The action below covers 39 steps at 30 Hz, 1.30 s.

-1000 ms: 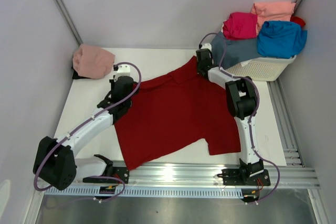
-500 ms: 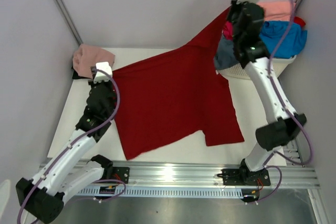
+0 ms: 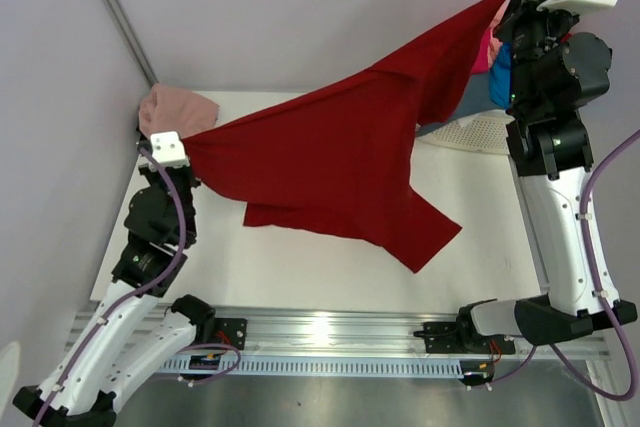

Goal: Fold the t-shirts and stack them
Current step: Flatten out the tshirt

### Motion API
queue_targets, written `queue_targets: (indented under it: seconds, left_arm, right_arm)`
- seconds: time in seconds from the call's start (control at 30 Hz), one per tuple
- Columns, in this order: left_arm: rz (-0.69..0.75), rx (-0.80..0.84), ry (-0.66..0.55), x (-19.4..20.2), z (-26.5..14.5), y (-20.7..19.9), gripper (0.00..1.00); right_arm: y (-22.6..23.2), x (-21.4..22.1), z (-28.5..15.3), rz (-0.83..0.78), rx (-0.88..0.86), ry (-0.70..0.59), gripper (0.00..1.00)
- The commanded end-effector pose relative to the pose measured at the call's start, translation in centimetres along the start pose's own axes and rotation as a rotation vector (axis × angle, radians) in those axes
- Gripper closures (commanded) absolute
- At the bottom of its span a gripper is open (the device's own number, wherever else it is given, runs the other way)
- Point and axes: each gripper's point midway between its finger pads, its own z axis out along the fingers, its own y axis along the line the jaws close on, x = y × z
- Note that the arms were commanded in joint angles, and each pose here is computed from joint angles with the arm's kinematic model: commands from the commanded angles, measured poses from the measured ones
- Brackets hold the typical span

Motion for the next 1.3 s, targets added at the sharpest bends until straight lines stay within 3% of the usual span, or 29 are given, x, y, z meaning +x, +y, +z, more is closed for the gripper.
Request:
queue_targets:
  seconds: [0.0,0.27,0.37,0.53,0.7,0.8,0.87,0.97,1.13,1.27]
  left_arm:
    - [0.012,0.013,-0.003,-1.9,-0.9,1.2,0.99]
    - [-0.069,0.126,-0.148,-6.9,-4.1,2.7,0.99]
    - [-0.114,0.190,-0.294,-10.1,-6.3,3.7,0.99]
    - [-0.119,0.130,-0.400,-13.7,-8.4,7.2,0.99]
    - [-0.118,0.056,-0.427,-13.7,-7.9,8.0,0.99]
    - [-0.035,0.028,-0.279,-9.6,-4.8,5.5,0.99]
    - [0.061,-0.034,-0.106,-5.8,-2.0,4.0,0.99]
    - [0.066,-0.049,-0.009,-3.6,-0.5,2.5,0.99]
    - [0.124,-0.040,0.106,-1.6,1.2,0.6,0.99]
    - [0.001,0.139,0.080,-1.8,0.4,-2.8,0.99]
  right_arm:
    - [-1.7,-4.0,-2.1,0.015,0.037,-0.085,1.00]
    - [-2.2,-8.5,-6.6,0.058,-0.017,-0.151,1.00]
    - [-1.9,-10.5,-8.3,0.079,-0.068,-0.191,1.00]
    - [-1.9,-13.8,-10.7,0.113,-0.109,-0.268,1.00]
    - [-1.6,-12.4,-9.7,0.102,-0.110,-0.243,1.00]
    - [-1.5,-7.1,-6.4,0.044,-0.056,-0.138,1.00]
    - [-1.8,-1.4,-3.7,-0.015,0.011,-0.016,1.00]
    - [-2.5,5.0,-1.6,-0.063,0.094,0.123,1.00]
    - [-2.0,8.0,-0.9,-0.044,0.103,0.189,1.00]
    - [0.0,8.6,-1.2,-0.029,0.026,0.192,1.00]
